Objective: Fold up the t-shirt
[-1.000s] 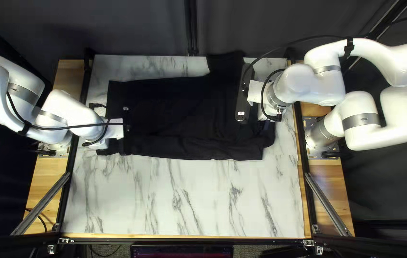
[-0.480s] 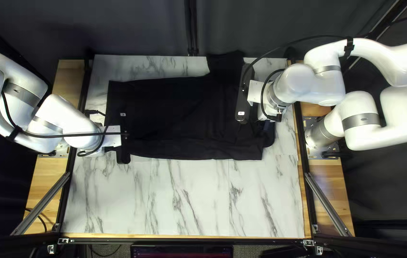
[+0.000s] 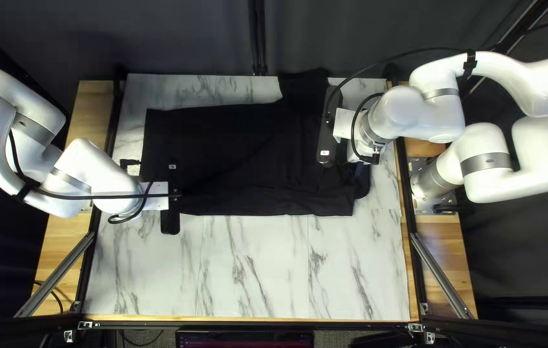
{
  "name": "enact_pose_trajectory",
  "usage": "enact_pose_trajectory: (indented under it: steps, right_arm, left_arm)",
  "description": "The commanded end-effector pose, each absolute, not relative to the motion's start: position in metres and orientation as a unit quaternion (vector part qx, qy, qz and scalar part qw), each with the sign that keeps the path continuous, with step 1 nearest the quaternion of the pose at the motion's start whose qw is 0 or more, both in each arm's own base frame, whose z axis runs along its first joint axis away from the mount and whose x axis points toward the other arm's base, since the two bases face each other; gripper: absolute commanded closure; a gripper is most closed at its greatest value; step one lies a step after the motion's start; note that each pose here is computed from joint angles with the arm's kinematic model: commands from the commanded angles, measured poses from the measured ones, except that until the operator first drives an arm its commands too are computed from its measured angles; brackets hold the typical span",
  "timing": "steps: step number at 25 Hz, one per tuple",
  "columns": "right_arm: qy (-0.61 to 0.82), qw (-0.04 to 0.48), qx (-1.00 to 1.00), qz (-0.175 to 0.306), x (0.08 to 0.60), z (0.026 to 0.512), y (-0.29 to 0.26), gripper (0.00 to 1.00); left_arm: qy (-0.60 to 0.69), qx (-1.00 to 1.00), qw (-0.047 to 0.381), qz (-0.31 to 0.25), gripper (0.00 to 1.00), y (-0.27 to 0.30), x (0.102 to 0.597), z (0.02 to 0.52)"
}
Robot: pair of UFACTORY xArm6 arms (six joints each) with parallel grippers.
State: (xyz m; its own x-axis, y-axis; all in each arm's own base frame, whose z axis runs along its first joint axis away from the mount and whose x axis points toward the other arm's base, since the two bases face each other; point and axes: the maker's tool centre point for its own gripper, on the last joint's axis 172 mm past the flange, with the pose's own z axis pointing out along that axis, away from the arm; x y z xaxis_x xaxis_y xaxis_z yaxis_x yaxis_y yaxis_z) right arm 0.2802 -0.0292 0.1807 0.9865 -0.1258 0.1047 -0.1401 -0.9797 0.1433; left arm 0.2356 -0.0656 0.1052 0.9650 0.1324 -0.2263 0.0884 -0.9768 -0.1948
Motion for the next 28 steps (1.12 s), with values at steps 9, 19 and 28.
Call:
enact_pose_trajectory:
  steps: [9,19,28]
  right_arm:
    - [-0.067,0.075,0.994,0.048,0.28,0.181,-0.029,0.0]
    - [-0.067,0.075,0.994,0.048,0.28,0.181,-0.029,0.0]
    - [-0.067,0.075,0.994,0.048,0.28,0.181,-0.029,0.0]
  left_arm:
    - [-0.091,-0.987,0.072,0.114,0.98,0.01,0.222,0.058]
    - [-0.106,-0.985,0.065,0.119,0.0,-0.002,0.217,0.06]
    - [-0.081,-0.99,0.07,0.089,0.0,-0.023,0.283,0.088]
